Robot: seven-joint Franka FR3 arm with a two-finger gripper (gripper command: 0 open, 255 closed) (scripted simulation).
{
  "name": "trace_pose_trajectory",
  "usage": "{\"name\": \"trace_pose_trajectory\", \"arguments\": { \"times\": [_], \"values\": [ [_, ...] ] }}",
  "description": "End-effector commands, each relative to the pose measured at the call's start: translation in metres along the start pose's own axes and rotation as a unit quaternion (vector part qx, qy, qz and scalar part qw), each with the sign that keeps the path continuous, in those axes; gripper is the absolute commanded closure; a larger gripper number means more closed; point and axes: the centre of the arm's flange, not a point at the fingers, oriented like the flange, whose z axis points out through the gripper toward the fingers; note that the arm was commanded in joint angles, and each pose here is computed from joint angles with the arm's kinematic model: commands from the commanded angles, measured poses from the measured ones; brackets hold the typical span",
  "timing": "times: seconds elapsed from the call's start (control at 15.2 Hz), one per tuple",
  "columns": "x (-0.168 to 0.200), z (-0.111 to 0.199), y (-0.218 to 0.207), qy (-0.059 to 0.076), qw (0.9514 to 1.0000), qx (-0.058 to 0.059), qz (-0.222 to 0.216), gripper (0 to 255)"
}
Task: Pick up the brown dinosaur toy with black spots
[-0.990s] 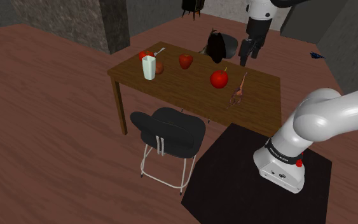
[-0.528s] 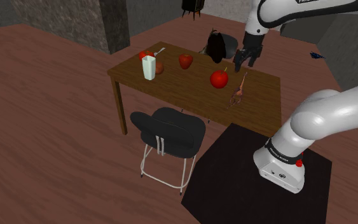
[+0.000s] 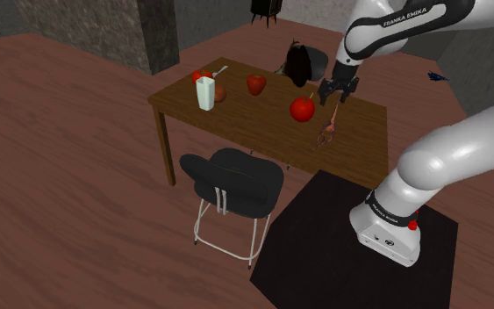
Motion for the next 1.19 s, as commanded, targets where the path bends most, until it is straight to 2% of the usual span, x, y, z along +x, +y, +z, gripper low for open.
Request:
{"name": "trace_pose_trajectory", "arguments": {
  "times": [0.0, 0.33, 0.66, 1.12],
  "values": [
    [0.011, 0.018, 0.016, 0.006, 0.9995, 0.005, 0.030, 0],
    [0.033, 0.065, 0.058, 0.016, 0.9944, 0.018, 0.103, 0],
    [0.050, 0.110, 0.100, 0.026, 0.9844, 0.029, 0.172, 0],
    [0.050, 0.147, 0.098, 0.026, 0.9844, 0.029, 0.172, 0]
  ]
}}
